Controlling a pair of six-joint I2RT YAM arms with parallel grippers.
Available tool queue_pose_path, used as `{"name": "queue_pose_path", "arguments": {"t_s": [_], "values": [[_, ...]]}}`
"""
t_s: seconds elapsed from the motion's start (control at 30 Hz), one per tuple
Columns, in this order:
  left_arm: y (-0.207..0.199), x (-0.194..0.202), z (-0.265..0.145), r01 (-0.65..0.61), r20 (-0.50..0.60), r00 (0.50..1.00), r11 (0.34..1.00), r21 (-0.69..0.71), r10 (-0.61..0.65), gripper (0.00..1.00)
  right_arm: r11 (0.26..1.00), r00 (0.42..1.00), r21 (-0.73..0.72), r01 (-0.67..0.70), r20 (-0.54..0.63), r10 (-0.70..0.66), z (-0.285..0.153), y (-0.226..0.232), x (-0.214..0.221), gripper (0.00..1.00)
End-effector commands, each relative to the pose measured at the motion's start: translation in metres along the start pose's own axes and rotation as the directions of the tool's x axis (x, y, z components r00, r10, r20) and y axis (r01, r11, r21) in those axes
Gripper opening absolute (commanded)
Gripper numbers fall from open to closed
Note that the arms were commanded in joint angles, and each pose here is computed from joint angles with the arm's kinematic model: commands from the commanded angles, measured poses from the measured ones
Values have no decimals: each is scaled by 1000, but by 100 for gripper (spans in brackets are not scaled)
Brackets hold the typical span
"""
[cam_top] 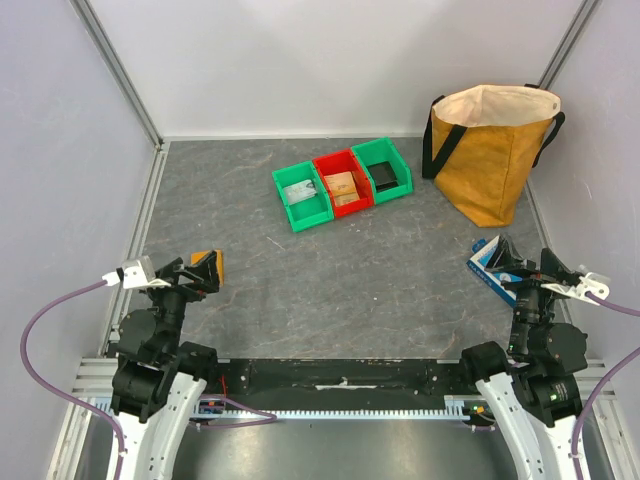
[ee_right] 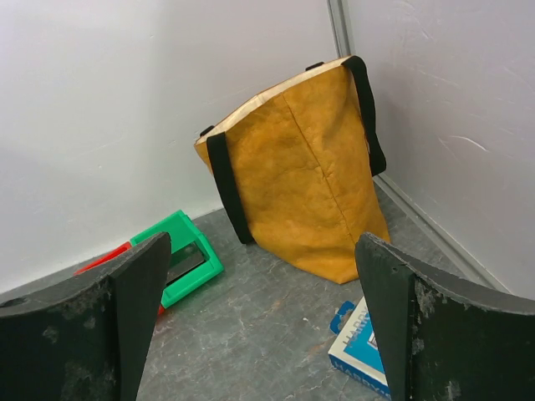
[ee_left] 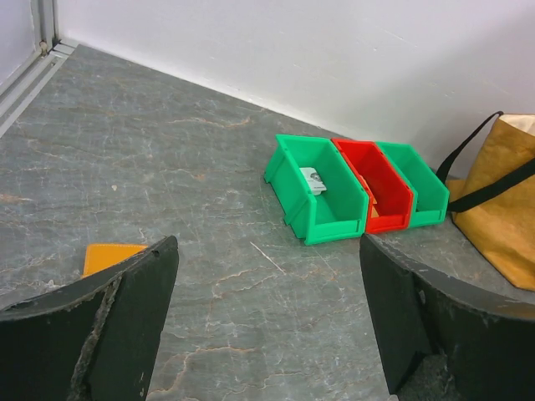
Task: Take the credit cards out of the card holder
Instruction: Move the card holder to the center of the board.
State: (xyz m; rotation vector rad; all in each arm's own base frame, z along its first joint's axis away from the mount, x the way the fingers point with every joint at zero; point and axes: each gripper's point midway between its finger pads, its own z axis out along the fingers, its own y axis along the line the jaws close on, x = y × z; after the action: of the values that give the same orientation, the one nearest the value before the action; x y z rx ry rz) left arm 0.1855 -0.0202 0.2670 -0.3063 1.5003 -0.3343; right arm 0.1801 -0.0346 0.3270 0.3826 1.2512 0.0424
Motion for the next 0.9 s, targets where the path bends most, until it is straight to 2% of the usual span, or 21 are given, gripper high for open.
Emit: {"name": "queue_pose_path", "arguments": {"t_s": [0.0,0.07,0.27,0.43,0.57,0.63,0.87], "values": [[0,-9,-4,-6,46,999,1000,3,6,94,1000,1000,-6,3,14,-3,-1,0,-3,98],[4,-7,-2,-2,30,1000,1000,-23,3,94,1000,1000,-17,1,11,-1,0,2,-1,98],[11,22,14,1,-136,991,995,-101,-15,94,997,1000,-72,0,2,0,-1,12,2,98],[10,44,31,-30,-290,957,990,-140,-12,94,996,1000,-86,1,-6,-1,-1,15,4,98],[10,71,47,-75,-452,892,982,-173,-12,93,994,1000,-107,-5,-14,3,-2,18,5,98],[15,89,57,-120,-541,841,973,-198,-6,93,993,1000,-115,-5,-20,3,-2,20,6,98],[61,132,74,-336,-711,703,888,-312,17,91,988,999,-157,-11,-36,6,-4,27,9,98]]}}
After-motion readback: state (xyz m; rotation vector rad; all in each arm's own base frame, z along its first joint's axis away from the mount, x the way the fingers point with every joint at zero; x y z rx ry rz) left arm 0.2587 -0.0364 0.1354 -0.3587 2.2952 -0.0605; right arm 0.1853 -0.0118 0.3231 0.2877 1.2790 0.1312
